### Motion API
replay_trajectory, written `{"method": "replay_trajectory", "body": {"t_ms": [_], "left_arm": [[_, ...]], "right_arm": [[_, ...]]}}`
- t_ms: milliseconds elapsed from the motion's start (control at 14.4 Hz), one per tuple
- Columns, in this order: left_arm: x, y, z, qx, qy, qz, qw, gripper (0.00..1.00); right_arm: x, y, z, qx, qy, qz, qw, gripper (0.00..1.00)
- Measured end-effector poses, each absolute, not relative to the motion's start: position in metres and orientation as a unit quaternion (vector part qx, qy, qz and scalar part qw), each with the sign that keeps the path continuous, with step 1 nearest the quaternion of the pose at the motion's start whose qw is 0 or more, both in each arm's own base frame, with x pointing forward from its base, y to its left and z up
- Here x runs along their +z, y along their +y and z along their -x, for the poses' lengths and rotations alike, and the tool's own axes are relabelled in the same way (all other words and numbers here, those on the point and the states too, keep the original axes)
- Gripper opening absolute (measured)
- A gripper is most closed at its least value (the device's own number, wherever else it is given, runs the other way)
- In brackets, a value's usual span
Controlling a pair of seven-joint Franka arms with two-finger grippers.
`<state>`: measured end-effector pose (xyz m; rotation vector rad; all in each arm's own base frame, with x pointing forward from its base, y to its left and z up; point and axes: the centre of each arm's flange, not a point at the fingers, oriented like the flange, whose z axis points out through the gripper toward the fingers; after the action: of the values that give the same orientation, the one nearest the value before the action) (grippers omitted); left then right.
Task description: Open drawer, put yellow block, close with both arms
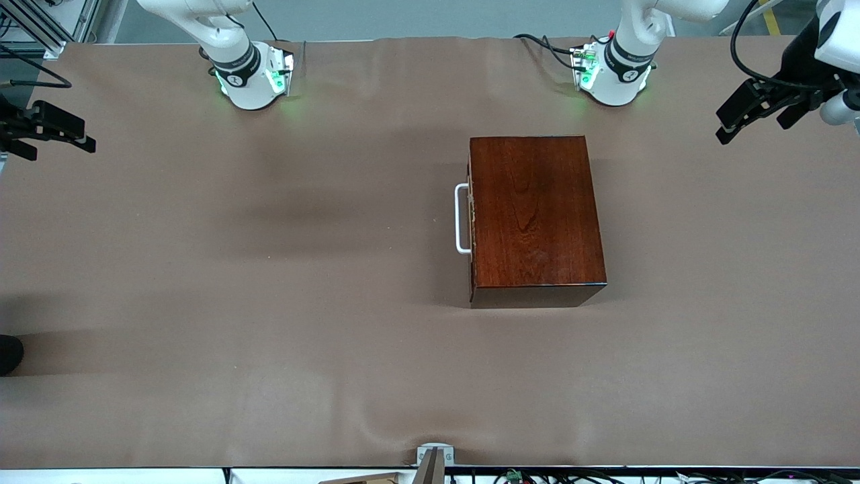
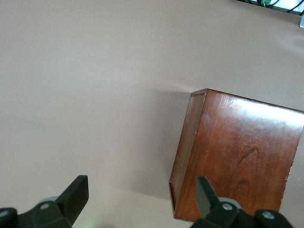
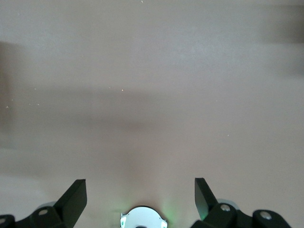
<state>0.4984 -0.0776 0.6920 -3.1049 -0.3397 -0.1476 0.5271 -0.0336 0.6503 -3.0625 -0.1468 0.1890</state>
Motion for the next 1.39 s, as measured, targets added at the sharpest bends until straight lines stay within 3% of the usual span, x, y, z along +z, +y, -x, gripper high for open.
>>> {"method": "replay_trajectory", "body": {"t_ms": [904,1390], "left_arm": [[0.663,-0.09,-0.506,-0.027,-0.009,0.999,0.039,1.0],[0.666,-0.073,-0.522,-0.031,0.002,0.999,0.009,1.0]], "right_arm": [[0.65,-0.04,-0.526,0.064,-0.041,0.996,0.036,1.0],[0.649,-0.042,-0.525,0.069,-0.04,0.996,0.036,1.0]]}}
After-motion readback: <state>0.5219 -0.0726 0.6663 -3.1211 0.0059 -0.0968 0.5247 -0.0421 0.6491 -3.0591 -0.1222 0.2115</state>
